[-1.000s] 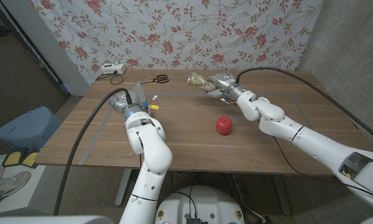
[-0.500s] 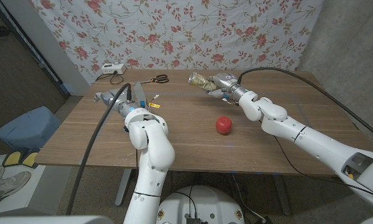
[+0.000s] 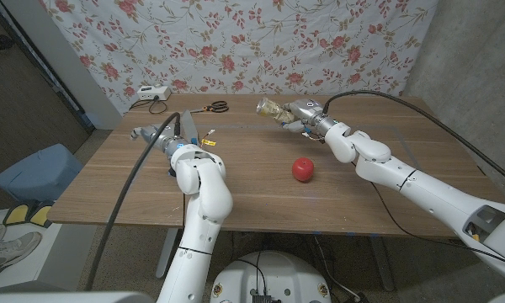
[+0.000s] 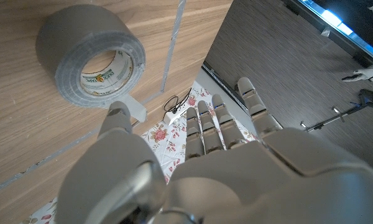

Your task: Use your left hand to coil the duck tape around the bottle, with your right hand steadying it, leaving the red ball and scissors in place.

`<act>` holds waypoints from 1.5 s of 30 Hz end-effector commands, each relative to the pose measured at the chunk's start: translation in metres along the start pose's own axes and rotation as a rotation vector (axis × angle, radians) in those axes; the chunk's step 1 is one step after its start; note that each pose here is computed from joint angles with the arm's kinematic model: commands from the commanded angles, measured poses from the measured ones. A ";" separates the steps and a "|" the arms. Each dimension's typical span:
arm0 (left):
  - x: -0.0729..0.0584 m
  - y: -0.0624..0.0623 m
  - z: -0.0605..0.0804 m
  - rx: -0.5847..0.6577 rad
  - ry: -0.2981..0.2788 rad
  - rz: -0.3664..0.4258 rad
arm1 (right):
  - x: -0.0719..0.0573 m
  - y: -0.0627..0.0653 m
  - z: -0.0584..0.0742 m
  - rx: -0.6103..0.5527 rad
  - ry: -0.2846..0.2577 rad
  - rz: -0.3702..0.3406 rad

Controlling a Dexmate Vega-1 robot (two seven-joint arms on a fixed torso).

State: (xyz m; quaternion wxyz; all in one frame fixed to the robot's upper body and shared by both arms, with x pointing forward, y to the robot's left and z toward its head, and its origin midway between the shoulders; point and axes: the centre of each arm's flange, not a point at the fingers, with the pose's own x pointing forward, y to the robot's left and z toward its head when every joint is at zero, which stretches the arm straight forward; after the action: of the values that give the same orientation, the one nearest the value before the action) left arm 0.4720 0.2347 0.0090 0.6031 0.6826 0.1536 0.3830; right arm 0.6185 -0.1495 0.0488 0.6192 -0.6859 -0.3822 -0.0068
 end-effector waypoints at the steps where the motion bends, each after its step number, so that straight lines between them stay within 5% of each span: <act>1: 0.015 -0.014 0.016 0.028 -0.043 -0.051 | -0.004 0.000 -0.005 0.007 0.007 0.000; 17: 0.019 -0.029 0.028 0.056 -0.075 -0.062 | -0.003 0.000 -0.008 0.016 0.006 0.014; 32: 0.021 -0.041 0.053 0.037 -0.180 -0.084 | 0.003 0.003 -0.012 0.021 0.018 0.029; 39: 0.019 -0.037 0.065 0.086 -0.221 -0.109 | 0.004 0.002 -0.014 0.026 0.024 0.019; 45: 0.022 -0.045 0.073 0.158 -0.229 -0.152 | 0.004 0.002 -0.017 0.036 0.030 0.024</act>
State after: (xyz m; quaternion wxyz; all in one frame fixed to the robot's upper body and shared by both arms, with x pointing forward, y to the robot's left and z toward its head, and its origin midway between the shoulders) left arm 0.5353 0.2157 -0.0160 0.6059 0.7295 0.1409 0.2843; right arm 0.6276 -0.1590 0.0513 0.6309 -0.6828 -0.3684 -0.0018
